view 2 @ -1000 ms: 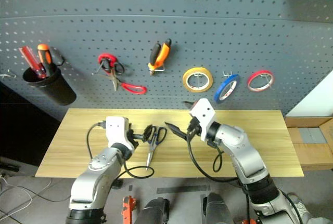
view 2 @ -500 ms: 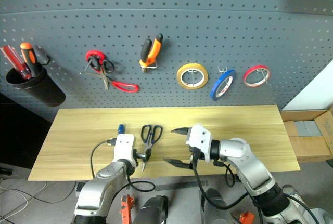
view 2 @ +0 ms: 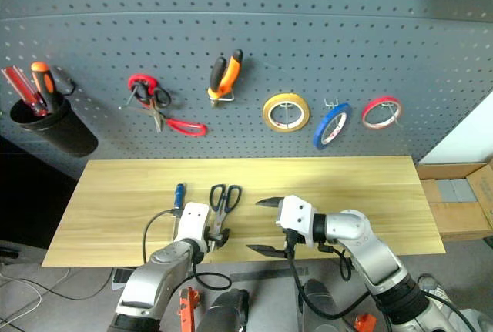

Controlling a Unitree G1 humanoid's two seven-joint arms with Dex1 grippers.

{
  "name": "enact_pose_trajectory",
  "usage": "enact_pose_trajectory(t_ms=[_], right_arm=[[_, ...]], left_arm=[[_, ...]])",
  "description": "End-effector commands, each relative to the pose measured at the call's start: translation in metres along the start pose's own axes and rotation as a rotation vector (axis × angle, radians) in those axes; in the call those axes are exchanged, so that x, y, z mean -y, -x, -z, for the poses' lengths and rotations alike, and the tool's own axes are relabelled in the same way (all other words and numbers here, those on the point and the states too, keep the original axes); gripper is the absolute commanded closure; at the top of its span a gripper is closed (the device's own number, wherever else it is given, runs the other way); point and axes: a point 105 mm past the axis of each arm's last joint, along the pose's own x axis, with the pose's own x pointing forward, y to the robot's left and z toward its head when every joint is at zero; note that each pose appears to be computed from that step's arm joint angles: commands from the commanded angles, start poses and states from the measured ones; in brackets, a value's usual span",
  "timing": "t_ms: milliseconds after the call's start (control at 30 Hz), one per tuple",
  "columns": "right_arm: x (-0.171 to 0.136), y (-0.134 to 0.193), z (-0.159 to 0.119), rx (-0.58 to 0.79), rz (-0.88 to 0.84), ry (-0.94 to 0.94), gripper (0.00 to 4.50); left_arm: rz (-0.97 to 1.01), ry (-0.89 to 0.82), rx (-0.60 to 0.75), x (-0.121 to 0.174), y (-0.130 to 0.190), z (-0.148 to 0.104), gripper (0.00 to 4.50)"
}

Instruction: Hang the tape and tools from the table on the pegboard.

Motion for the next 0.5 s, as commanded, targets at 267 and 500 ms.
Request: enact_pose_trajectory(t_ms=[267,500], right_arm=[[0.007,0.0007,-0.0154,0.048,0.046,0.028,0.0],[0.0114,0.0006,-0.0149,0.05,0.066,0.04,0.0]], left_arm=[[0.013,-0.023,-0.068,-0.0012,-0.0026,0.0151,0.38],[0.004,0.008,-0.074,-0.0012,0.0007,0.0188,2.6]])
